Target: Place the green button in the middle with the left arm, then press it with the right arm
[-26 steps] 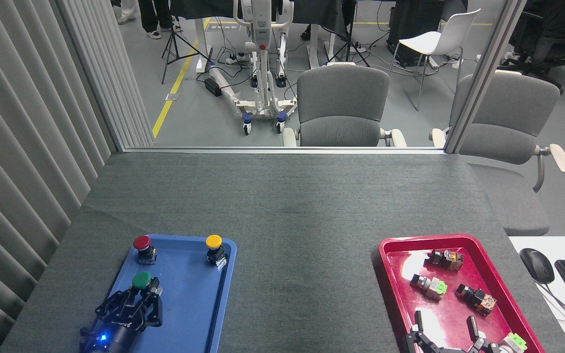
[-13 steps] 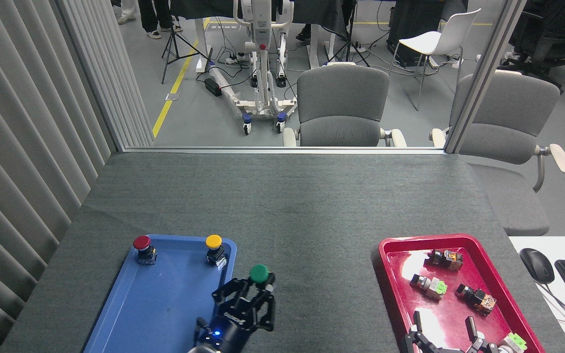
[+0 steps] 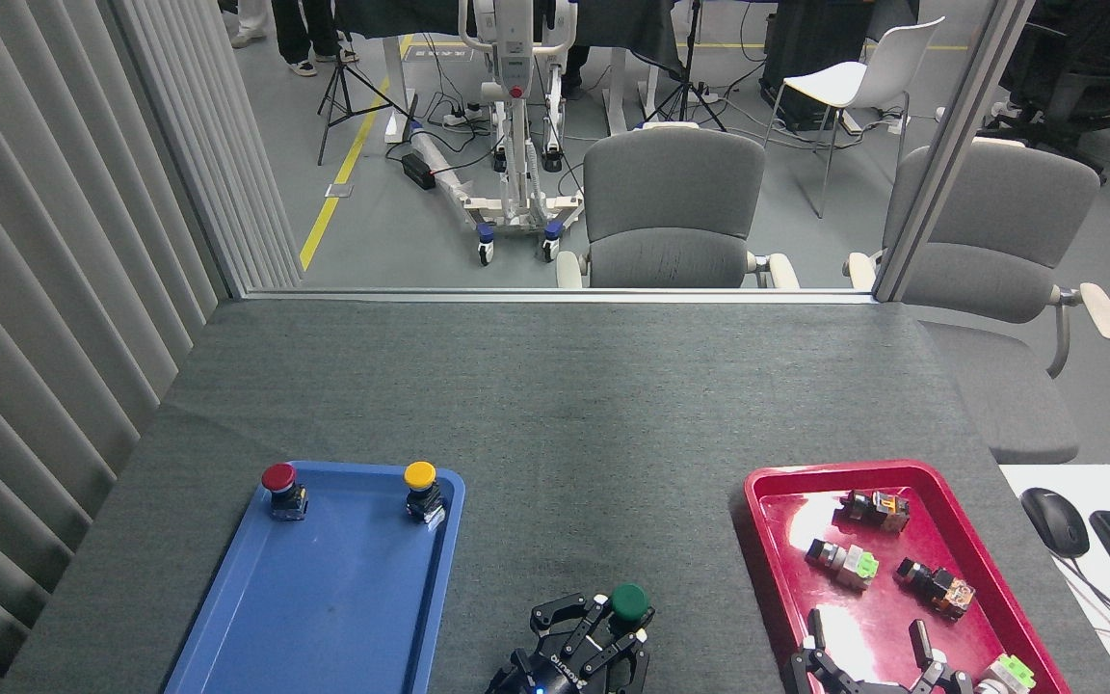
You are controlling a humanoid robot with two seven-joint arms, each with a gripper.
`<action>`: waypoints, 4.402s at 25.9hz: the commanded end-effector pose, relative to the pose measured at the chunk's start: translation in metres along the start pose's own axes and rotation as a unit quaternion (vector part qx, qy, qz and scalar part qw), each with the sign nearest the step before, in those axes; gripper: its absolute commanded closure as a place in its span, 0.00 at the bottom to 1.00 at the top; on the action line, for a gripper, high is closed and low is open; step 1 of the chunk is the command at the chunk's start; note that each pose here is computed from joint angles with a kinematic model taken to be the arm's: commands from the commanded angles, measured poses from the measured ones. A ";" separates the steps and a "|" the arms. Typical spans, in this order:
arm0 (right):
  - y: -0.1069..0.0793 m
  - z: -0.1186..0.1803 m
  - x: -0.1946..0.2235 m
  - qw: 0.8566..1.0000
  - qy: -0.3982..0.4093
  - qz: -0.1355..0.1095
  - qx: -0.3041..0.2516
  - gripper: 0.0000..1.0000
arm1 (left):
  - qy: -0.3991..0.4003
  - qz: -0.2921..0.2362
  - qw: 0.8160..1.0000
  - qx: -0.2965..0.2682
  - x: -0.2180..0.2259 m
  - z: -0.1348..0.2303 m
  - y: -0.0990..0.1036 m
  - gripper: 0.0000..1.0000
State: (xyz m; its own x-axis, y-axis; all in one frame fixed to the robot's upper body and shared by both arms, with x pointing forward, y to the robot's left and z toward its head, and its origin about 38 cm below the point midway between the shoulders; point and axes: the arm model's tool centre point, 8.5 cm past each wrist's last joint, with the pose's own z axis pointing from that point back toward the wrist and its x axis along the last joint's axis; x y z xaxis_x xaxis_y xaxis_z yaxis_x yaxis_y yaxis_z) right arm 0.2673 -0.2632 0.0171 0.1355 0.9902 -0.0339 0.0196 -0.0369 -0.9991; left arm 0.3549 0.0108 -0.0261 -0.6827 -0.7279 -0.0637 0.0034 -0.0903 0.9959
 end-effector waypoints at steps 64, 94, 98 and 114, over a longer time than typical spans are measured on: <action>0.029 -0.019 0.176 0.978 -0.201 -0.011 0.060 1.00 | 0.350 0.011 0.937 0.011 -0.227 0.216 0.038 0.01; -0.006 -0.041 0.150 0.993 -0.112 -0.022 -0.029 0.06 | 0.365 0.055 0.929 0.017 -0.223 0.236 0.029 0.00; -0.006 -0.044 0.125 0.996 -0.076 -0.016 -0.030 0.01 | 0.363 0.073 0.928 0.034 -0.226 0.239 0.033 0.00; 0.014 -0.034 0.054 0.999 -0.039 -0.003 0.000 0.01 | 0.371 0.085 0.924 0.044 -0.227 0.242 0.034 0.00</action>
State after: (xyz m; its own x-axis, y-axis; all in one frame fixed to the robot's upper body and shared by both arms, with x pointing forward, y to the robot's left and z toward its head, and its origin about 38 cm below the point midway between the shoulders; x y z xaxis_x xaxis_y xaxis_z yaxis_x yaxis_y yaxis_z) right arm 0.3095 -0.2103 0.0033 0.0680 0.9972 -0.0312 0.0301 -0.0333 -0.9990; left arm 0.3336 0.3390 0.0373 0.0096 -0.9965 0.0836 -0.0115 0.0835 0.9964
